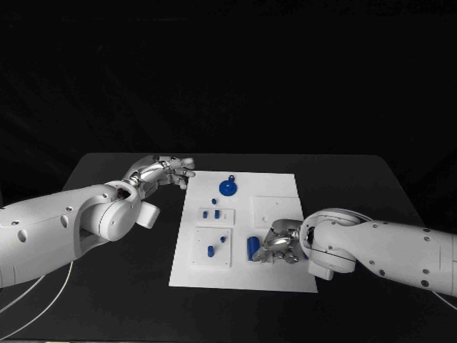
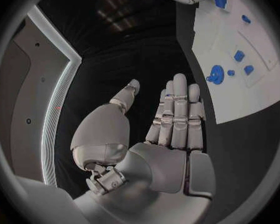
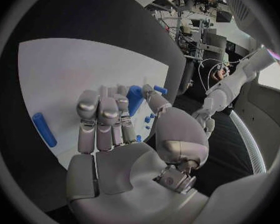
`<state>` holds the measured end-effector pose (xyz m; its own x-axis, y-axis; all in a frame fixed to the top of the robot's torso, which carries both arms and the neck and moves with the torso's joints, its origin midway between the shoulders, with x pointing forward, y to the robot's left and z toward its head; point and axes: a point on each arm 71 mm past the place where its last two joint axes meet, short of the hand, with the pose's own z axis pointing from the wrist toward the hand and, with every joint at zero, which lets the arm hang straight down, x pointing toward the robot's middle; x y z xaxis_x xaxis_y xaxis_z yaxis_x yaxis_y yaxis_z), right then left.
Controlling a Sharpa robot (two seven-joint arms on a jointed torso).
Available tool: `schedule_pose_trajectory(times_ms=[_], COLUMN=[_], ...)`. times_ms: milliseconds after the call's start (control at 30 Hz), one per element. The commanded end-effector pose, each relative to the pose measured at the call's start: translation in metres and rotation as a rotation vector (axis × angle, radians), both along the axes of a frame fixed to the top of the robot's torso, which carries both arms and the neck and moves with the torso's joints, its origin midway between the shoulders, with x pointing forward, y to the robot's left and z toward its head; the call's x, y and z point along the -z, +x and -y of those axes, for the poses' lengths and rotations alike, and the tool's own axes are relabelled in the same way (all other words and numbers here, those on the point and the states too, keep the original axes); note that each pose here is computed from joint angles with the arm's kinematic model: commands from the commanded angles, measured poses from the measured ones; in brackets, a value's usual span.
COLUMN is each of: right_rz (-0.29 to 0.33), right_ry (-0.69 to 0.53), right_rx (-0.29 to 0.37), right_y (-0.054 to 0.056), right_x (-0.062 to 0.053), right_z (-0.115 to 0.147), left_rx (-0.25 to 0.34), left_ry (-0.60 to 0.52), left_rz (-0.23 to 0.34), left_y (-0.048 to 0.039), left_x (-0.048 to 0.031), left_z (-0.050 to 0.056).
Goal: Assemble the parts on the task board
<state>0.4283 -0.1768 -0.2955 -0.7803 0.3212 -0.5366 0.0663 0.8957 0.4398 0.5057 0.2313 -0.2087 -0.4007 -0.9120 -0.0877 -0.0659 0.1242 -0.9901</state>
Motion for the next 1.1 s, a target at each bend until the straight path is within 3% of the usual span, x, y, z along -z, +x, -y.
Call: schedule_pose_trajectory(times_ms=[33, 1100], right_rz=[0.001, 0.006], right_ry=[0.007, -0.01], right_rx=[-0.027, -0.052], right_y=[-0.0009, -0.0004], right_x=[0.0, 0.0007], right_z=[-0.0036, -0.0065], left_rx=[0.003, -0.003], left_ry=[-0.008, -0.002], left_rz=[0.001, -0.008], left_y=[-0.0001, -0.0003], left_x=[-0.0009, -0.0001], left_z=[0.0018, 0.0007])
